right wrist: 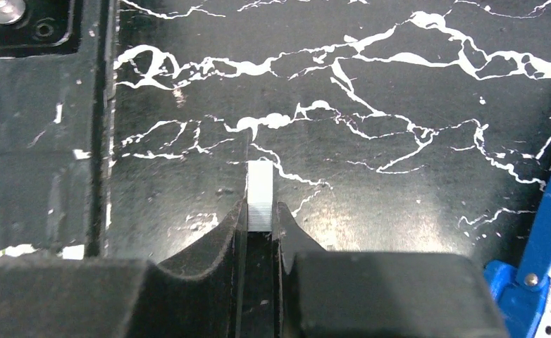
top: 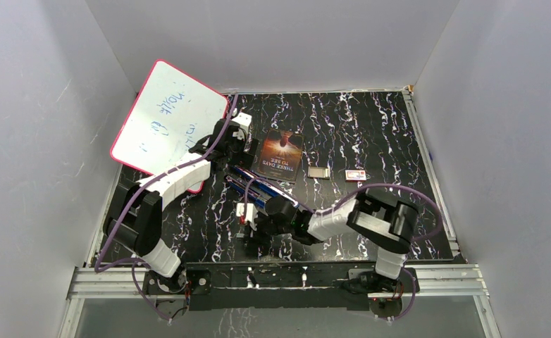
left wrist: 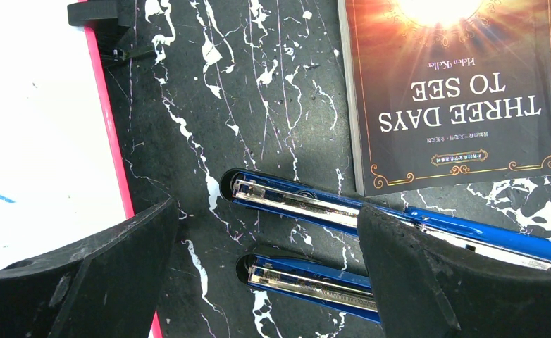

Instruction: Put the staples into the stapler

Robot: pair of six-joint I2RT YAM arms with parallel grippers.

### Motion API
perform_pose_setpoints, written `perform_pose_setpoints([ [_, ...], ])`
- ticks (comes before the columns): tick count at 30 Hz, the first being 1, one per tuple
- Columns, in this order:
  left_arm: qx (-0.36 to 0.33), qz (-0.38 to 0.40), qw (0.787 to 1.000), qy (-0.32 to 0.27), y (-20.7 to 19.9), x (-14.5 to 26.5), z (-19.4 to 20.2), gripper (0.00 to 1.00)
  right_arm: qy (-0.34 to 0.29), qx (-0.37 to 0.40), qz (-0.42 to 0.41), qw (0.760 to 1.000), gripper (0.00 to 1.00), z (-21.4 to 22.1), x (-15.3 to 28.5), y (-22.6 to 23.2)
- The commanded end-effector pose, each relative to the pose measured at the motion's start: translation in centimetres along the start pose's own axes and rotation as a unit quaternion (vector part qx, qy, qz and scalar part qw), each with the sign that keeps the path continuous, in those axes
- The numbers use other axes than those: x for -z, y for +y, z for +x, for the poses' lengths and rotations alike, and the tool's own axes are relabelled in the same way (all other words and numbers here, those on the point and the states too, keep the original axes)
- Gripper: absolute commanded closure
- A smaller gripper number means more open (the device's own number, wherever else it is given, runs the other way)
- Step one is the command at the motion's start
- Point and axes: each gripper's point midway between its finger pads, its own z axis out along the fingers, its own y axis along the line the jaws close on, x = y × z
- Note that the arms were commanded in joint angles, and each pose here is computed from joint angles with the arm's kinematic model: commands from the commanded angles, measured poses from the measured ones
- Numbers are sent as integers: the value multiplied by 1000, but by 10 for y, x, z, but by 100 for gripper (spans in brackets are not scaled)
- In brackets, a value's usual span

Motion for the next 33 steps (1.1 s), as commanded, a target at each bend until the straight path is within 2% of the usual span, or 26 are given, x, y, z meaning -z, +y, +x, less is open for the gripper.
perform_pose_setpoints([
  [1,5,2,1000,-25,2,13,-14,2,-37,20,5,999,100,-58,22,-10],
  [6,12,8,1000,-23,-1,12,-12,2,-78,-6,65,995,100,-87,69,-42],
  [12,12,9,1000,-15,-2,7,-7,2,-67,-66,180,979,100,-68,110,-105],
  [25,1,4,1000,0,-1,-2,3,2,6,-110,287,952,100,-35,119,-154],
  [33,-1,6,1000,3,-2,-4,4,2,21,-125,291,948,100,-28,113,-158],
])
